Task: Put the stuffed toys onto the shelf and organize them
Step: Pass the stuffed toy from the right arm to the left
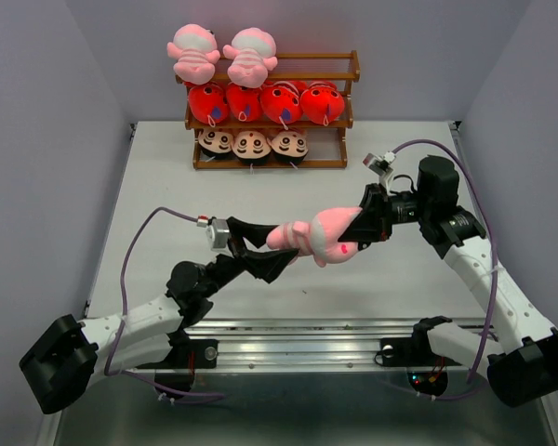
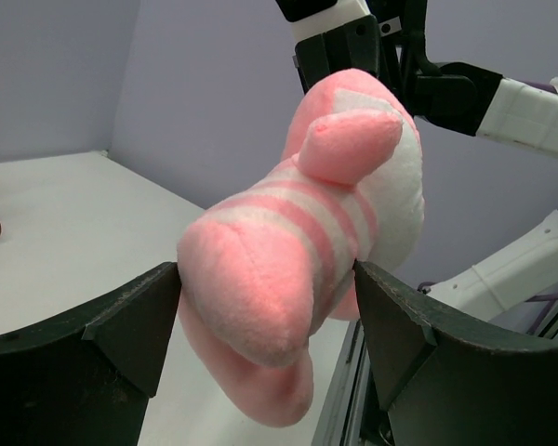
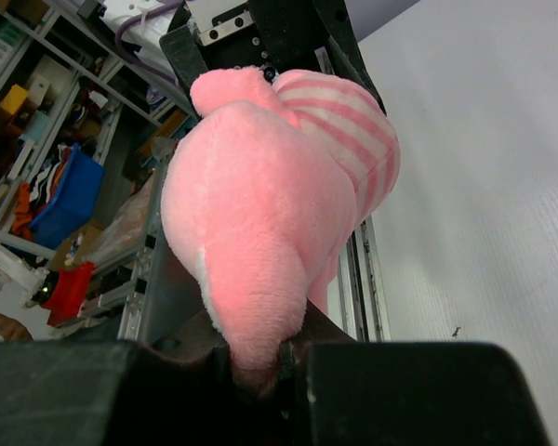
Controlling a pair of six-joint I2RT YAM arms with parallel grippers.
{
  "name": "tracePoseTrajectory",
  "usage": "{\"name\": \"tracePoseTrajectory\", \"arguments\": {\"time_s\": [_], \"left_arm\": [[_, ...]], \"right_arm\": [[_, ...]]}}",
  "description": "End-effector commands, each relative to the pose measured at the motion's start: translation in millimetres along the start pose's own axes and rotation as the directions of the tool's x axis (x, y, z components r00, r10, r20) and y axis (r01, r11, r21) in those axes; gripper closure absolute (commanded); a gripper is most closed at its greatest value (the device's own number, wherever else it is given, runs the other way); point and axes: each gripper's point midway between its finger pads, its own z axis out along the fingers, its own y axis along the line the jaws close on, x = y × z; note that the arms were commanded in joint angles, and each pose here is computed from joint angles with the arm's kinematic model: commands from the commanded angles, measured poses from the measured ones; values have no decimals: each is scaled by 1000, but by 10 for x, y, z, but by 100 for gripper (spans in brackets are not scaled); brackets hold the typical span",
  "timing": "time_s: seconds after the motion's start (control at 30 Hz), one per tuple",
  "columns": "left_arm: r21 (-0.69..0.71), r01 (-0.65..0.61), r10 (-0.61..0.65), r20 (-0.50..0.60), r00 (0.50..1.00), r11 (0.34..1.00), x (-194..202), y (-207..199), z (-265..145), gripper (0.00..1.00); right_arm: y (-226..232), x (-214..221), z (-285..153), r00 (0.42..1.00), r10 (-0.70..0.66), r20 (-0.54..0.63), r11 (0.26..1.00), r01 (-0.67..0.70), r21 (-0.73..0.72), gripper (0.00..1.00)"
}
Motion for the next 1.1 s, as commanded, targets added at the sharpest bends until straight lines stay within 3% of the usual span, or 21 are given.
{"name": "tracePoseTrajectory", "arguments": {"time_s": [0.0,0.33,0.63,0.87,1.07], "left_arm": [[46,-12,9,66,998,999,-149,-121,-67,14],[53,-1,-3,76,997,999,-167,-138,-77,19],[115,30,-39,76,996,993,-154,-221,43,29],[164,48,-65,101,993,985,-226,-303,122,41],[202,58,-85,129,988,978,-320,-383,153,62]], "right_arm": [[167,-183,-51,993,-114,22,993,114,-16,99],[124,-164,-43,995,-94,17,995,95,-18,99],[118,-138,-44,996,-92,17,996,92,-16,99],[84,-99,-41,996,-84,15,996,84,-12,99],[48,-73,-40,996,-83,18,997,83,3,99]]}}
